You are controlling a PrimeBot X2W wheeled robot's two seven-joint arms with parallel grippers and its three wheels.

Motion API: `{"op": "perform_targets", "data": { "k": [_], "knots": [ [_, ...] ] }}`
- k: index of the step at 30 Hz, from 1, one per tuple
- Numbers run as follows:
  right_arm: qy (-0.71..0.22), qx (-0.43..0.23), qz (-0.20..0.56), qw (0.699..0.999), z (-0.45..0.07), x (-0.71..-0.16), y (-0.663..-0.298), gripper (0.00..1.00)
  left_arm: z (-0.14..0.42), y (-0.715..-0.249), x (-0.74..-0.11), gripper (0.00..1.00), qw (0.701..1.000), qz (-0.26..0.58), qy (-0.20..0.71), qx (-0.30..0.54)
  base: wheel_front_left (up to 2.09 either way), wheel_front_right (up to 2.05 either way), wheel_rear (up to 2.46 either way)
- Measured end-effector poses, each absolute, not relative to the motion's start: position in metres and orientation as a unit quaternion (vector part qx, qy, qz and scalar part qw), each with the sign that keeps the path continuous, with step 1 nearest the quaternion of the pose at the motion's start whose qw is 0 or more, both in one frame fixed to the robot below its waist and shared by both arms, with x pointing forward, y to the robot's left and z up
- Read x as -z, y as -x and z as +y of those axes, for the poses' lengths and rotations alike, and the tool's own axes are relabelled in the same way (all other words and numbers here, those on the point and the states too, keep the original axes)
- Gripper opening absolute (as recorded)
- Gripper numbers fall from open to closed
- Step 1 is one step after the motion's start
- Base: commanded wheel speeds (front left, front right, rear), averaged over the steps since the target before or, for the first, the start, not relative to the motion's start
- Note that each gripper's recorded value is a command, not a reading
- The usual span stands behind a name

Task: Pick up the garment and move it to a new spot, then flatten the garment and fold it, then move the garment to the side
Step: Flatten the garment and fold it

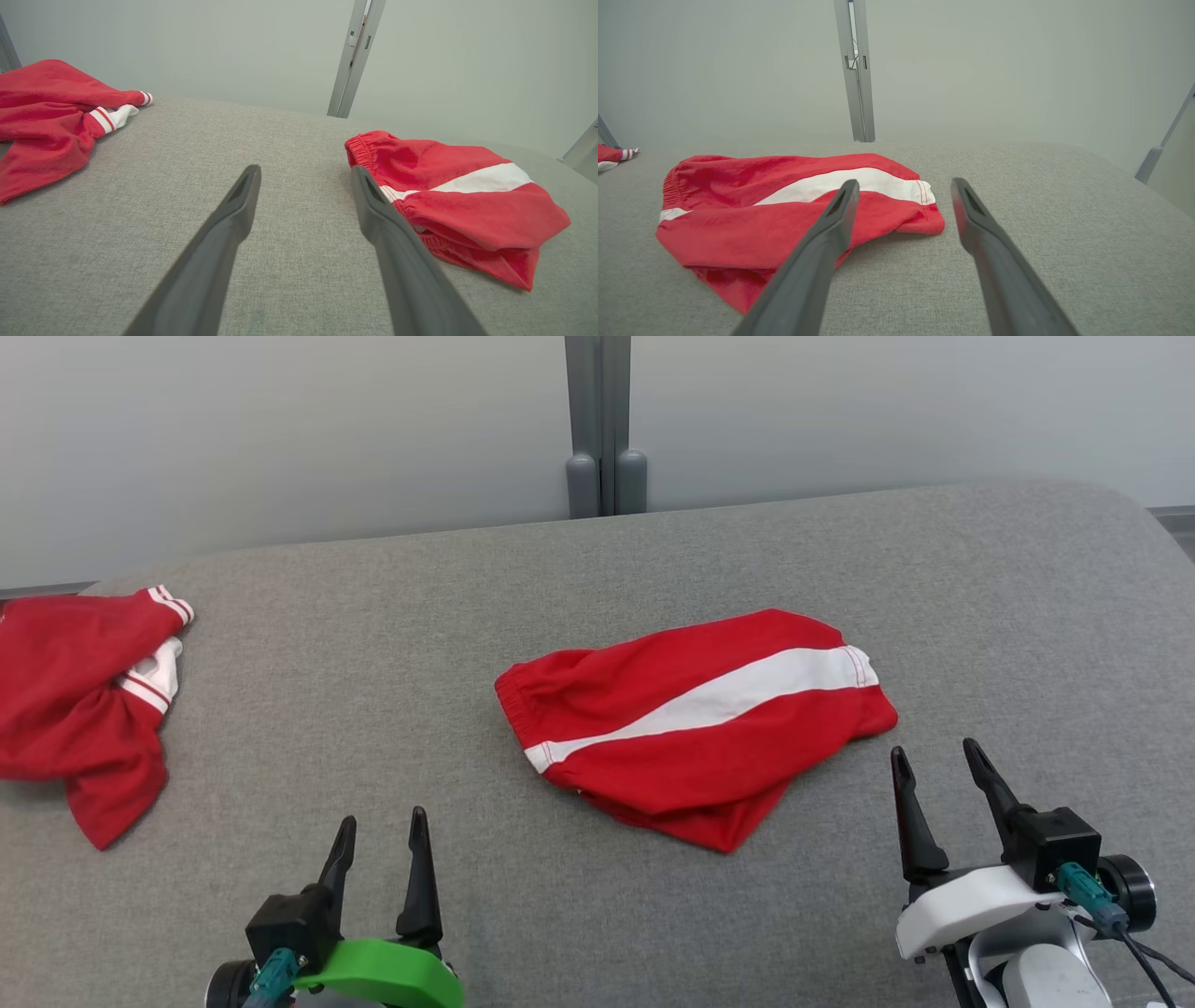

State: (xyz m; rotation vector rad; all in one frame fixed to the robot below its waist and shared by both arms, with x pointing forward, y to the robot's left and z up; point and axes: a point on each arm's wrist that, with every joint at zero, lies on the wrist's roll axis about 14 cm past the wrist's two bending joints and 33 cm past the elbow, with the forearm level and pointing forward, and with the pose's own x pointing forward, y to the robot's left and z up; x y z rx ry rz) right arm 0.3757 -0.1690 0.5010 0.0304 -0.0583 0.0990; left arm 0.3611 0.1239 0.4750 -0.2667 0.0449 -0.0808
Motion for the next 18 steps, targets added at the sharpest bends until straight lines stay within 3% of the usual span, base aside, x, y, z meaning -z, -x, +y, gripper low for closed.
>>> {"op": "perform_targets", "data": {
  "k": [10,18],
  "knots": [
    [-0.014,-0.045,-0.022,0.999,-0.172,-0.496,-0.378,1.00,0.098,-0.369,-0.455,1.00,0.985,0.064,0.132,0.088,0.00,0.00,0.00],
    [-0.011,-0.045,-0.015,0.999,-0.173,-0.491,-0.385,1.00,0.051,-0.403,-0.442,1.00,0.954,0.162,0.187,0.170,0.00,0.00,0.00]
  ]
}}
